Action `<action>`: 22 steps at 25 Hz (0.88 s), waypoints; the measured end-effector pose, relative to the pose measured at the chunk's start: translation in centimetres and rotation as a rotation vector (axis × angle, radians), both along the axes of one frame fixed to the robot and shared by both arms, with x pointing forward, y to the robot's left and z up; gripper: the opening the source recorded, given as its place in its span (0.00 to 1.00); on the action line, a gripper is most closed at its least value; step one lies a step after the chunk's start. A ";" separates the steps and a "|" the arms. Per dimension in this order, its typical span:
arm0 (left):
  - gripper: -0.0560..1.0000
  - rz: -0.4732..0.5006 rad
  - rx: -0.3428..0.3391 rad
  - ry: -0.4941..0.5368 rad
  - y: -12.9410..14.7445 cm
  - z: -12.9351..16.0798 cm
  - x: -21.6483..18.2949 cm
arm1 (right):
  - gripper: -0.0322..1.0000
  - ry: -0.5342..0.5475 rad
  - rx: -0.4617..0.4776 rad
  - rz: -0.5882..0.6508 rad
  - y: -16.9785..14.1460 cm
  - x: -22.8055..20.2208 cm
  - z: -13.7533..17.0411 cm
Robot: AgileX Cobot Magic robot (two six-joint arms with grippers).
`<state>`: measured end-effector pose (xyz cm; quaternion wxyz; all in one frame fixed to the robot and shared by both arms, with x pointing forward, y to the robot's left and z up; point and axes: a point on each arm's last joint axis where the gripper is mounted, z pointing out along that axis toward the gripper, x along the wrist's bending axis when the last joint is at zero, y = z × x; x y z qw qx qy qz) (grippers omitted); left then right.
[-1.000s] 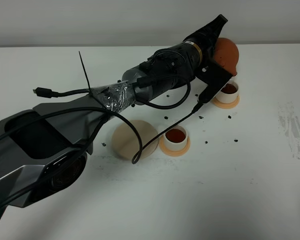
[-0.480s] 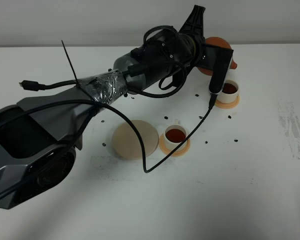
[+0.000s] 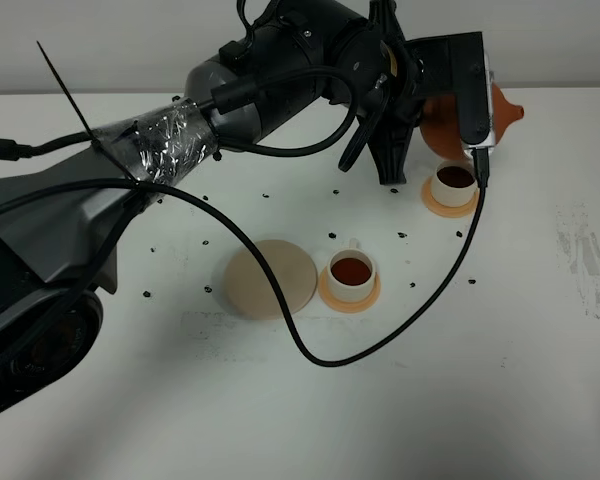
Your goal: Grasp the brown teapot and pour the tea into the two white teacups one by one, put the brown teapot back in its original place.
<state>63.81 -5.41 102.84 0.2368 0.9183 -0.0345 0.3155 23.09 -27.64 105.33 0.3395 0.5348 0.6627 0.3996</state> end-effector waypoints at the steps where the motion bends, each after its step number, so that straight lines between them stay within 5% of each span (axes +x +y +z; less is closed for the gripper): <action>1: 0.17 -0.002 0.005 0.031 -0.2 -0.2 -0.4 | 0.25 0.000 0.000 0.000 0.0 0.0 0.0; 13: 0.17 0.070 -0.037 0.253 -0.9 -3.1 -2.4 | 0.25 0.000 0.000 0.000 0.0 0.0 0.0; 22: 0.17 0.104 -0.062 0.288 -0.8 -5.5 -2.7 | 0.25 0.000 0.000 0.000 0.0 0.0 0.0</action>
